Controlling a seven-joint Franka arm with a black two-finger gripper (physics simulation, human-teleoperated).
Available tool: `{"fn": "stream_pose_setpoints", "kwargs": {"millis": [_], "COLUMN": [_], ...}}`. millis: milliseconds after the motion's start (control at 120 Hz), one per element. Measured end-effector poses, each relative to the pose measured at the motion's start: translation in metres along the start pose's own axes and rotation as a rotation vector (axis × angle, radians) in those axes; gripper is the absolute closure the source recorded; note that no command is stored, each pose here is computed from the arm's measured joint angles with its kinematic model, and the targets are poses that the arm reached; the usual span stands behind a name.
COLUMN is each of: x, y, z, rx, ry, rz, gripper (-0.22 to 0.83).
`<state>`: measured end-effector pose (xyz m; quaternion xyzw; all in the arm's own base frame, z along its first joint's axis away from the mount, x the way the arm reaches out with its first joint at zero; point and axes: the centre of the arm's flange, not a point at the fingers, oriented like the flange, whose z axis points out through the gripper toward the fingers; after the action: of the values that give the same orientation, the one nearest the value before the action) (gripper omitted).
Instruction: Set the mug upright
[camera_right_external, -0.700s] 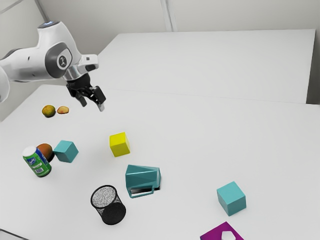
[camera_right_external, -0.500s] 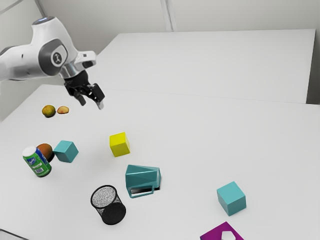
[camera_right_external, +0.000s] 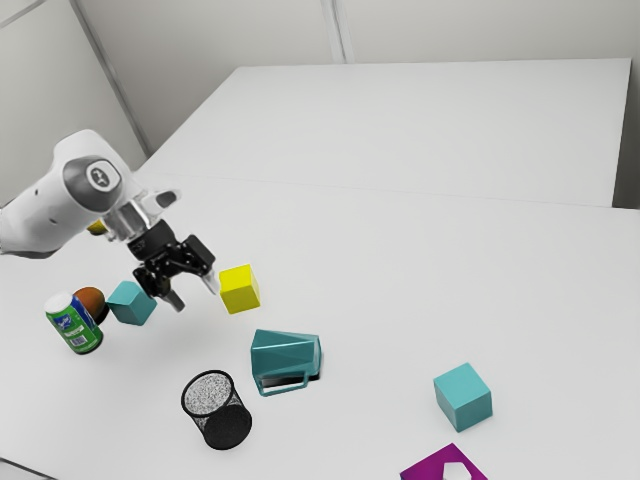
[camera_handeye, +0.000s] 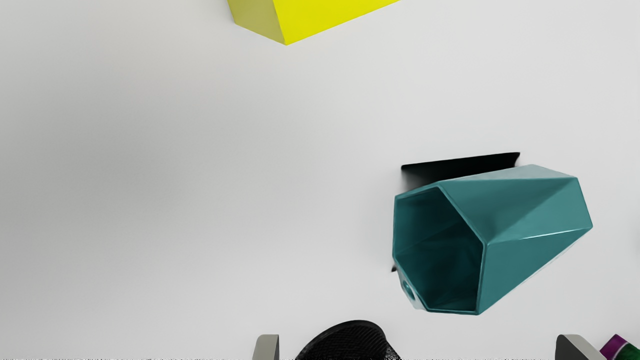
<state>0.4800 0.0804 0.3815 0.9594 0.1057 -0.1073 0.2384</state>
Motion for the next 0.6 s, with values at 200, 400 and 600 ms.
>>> {"fn": "stream_pose_setpoints", "kwargs": {"millis": [200,400,600], "x": [-0.005,-0.01,-0.018], "y": [0.009,0.005,-0.004], "z": [0.031,0.057,0.075], "rx": [-0.086,-0.171,-0.231], "ry": [-0.05,-0.089,-0.116], "rz": [-0.094,-0.208,-0.319], "gripper": [0.0,0.0,0.0]}}
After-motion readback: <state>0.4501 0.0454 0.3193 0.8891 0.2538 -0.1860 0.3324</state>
